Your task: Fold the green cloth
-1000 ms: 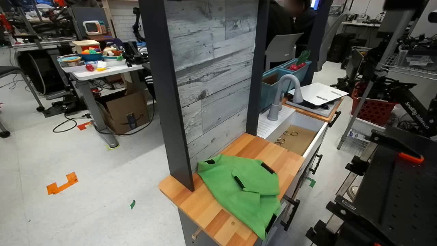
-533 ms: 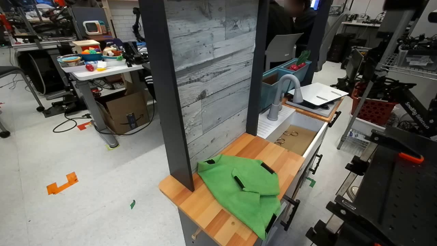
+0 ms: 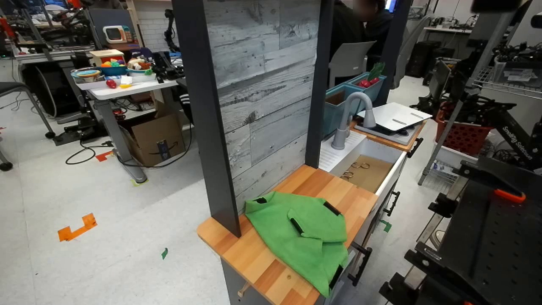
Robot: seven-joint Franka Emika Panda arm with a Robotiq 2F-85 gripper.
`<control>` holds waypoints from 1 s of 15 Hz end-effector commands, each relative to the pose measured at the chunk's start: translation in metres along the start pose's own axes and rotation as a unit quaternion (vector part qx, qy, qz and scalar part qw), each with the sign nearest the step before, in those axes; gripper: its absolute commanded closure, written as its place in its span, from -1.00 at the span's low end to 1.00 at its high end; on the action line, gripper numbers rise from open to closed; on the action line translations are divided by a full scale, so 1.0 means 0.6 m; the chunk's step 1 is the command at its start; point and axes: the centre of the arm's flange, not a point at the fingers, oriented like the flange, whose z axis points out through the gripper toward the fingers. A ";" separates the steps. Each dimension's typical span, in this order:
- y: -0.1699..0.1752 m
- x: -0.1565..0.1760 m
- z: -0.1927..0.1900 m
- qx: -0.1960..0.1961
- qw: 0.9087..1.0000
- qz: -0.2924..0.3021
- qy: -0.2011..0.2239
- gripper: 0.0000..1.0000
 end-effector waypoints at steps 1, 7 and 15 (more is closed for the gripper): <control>0.021 0.031 0.024 -0.021 0.998 0.032 0.054 -1.00; 0.101 0.105 0.185 -0.041 0.990 0.130 0.036 -1.00; 0.189 0.126 0.381 -0.070 0.975 0.205 -0.052 -1.00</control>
